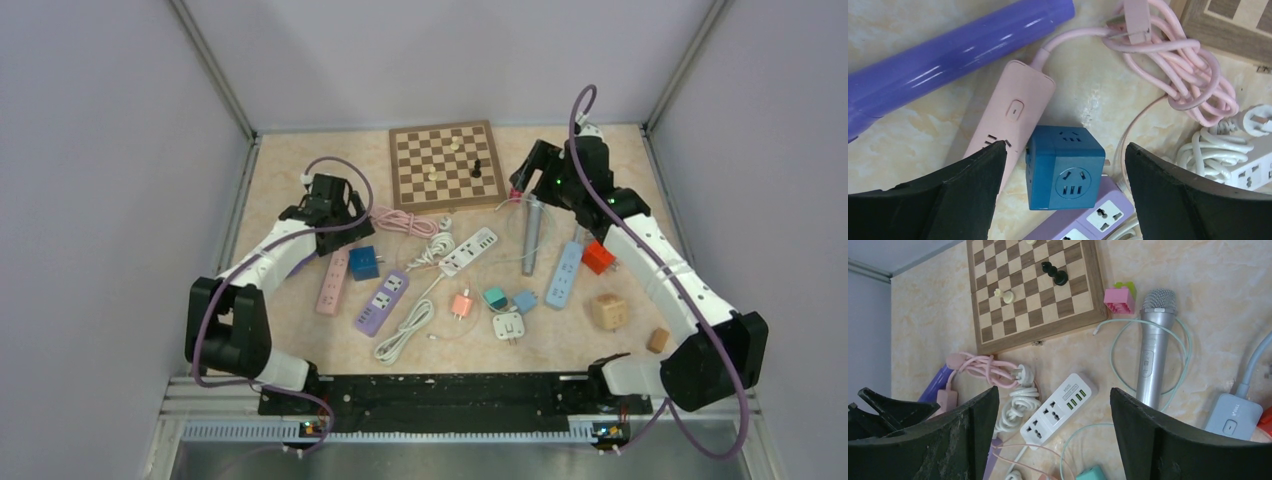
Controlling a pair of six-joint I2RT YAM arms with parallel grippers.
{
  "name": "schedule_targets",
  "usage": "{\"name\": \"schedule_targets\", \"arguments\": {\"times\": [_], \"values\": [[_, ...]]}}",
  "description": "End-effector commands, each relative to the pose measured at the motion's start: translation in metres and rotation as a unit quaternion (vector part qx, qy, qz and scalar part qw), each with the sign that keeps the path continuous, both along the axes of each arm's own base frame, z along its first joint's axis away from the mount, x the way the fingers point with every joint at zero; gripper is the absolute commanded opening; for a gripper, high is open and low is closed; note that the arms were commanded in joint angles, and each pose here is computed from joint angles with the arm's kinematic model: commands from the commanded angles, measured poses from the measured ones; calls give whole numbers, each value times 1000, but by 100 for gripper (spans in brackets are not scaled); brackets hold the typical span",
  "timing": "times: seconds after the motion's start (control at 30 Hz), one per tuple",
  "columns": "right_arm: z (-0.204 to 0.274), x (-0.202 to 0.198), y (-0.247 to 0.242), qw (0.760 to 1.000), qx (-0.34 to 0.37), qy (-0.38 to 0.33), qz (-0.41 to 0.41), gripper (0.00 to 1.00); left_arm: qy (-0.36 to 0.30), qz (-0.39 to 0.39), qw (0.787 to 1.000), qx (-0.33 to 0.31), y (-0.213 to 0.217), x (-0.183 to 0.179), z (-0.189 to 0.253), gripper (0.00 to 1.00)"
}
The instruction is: Insert the plug
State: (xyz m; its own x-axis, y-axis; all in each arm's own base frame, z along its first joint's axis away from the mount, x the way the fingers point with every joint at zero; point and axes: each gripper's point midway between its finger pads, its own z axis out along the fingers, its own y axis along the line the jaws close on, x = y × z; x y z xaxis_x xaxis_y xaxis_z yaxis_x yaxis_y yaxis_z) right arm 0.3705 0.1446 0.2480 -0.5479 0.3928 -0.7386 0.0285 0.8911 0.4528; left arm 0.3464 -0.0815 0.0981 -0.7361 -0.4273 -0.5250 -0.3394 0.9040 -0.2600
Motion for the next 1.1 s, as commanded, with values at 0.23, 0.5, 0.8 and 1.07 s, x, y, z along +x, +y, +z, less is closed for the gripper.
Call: {"name": "schedule_targets", "arguments": {"times": [0.23,0.5,0.8,1.07], "values": [[-6,-1,14,1000,12,5,26,81,60,-26,998,1,-16,-14,-12,94],[-15,-4,16,999,15,19,30,80,72,-62,995,22,-24,-19,-32,89],[-21,-9,12,999,13,29,22,78,57,-68,996,28,-26,-13,-35,63],[-25,-13,11,999,17,36,20,76,68,-71,993,58,-20,-15,-46,71]]}}
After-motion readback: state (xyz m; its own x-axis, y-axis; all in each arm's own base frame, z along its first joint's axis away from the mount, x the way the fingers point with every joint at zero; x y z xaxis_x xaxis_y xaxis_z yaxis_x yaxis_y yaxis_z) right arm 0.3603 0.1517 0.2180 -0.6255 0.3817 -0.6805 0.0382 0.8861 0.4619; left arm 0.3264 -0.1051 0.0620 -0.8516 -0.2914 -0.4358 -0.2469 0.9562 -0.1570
